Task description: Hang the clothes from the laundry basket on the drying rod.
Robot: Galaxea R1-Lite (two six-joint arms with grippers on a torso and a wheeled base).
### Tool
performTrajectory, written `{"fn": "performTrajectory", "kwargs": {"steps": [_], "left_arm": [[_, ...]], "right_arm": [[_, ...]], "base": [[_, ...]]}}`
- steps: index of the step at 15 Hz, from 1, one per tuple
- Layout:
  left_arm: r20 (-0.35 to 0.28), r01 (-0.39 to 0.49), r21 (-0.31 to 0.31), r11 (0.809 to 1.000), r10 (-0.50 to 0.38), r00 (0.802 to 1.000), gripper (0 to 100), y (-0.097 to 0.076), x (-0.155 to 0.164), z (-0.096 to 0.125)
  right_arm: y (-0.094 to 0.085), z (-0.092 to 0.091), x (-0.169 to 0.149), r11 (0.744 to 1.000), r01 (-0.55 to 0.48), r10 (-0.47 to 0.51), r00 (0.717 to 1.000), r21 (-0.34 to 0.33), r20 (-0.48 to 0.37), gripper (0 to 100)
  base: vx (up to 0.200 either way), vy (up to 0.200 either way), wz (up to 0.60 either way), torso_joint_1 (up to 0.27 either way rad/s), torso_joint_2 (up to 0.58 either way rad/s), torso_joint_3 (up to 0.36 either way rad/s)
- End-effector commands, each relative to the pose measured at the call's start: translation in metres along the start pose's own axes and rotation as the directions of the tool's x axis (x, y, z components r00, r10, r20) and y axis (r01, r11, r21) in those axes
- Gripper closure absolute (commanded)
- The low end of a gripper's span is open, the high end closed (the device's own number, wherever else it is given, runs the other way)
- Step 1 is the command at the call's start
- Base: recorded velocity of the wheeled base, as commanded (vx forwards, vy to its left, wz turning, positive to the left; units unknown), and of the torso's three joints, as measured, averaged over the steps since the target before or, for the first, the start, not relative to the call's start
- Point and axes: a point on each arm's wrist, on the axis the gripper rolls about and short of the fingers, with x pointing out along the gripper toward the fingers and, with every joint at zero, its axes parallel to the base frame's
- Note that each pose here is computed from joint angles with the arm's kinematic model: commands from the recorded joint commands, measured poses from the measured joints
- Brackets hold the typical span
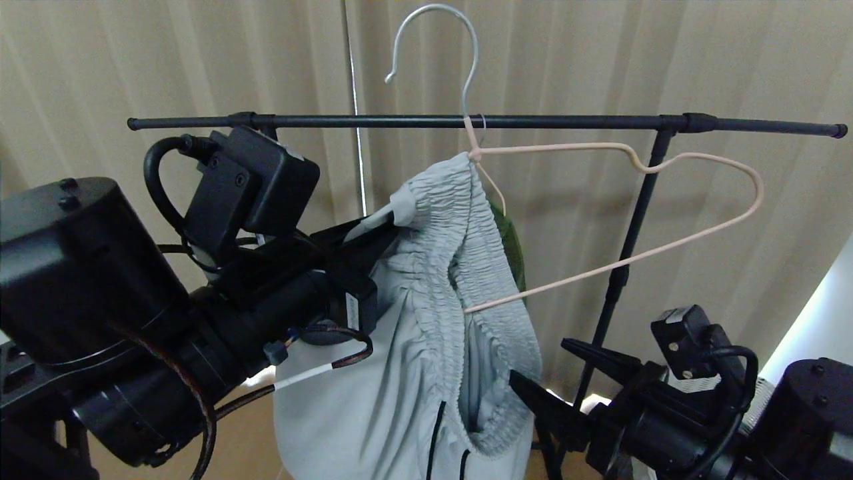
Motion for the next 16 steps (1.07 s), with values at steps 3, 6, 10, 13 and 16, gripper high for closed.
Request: {"fn": "performTrajectory", "kwargs": {"steps": [3,6,10,13,16], "left_arm": [[0.040,-0.007,-0.003,1.000,0.007,0.999,100,0.002,-0.002,0.011],[0.063,-0.014,0.010,1.000,0.013,0.998,100,0.005,-0.007,0.017],[0.023,-0.053,0.075,0.996,0.051,0.998,100,0.015,-0.011,0.007],[-0.041,-0.102,0.195,0.975,0.112,0.993,100,0.029,-0.015,-0.010],[-0.124,-0.124,0.311,0.942,0.169,0.978,100,0.043,-0.025,-0.033]], "right_arm": [[-0.016,0.005,0.011,0.992,0.095,-0.099,0.994,-0.079,-0.049,0],[-0.026,0.027,0.003,0.975,0.180,-0.191,0.979,-0.132,-0.076,100],[-0.043,0.067,-0.016,0.944,0.300,-0.310,0.949,-0.136,-0.063,100],[-0.055,0.091,-0.027,0.919,0.373,-0.377,0.926,-0.128,-0.003,100],[-0.072,0.105,-0.028,0.889,0.446,-0.444,0.895,-0.109,0.043,100]], "base": [[0.000,0.000,0.00,0.000,0.00,0.000],[0.000,0.000,0.00,0.000,0.00,0.000],[0.000,0.000,0.00,0.000,0.00,0.000],[0.000,0.000,0.00,0.000,0.00,0.000],[0.000,0.000,0.00,0.000,0.00,0.000]]}}
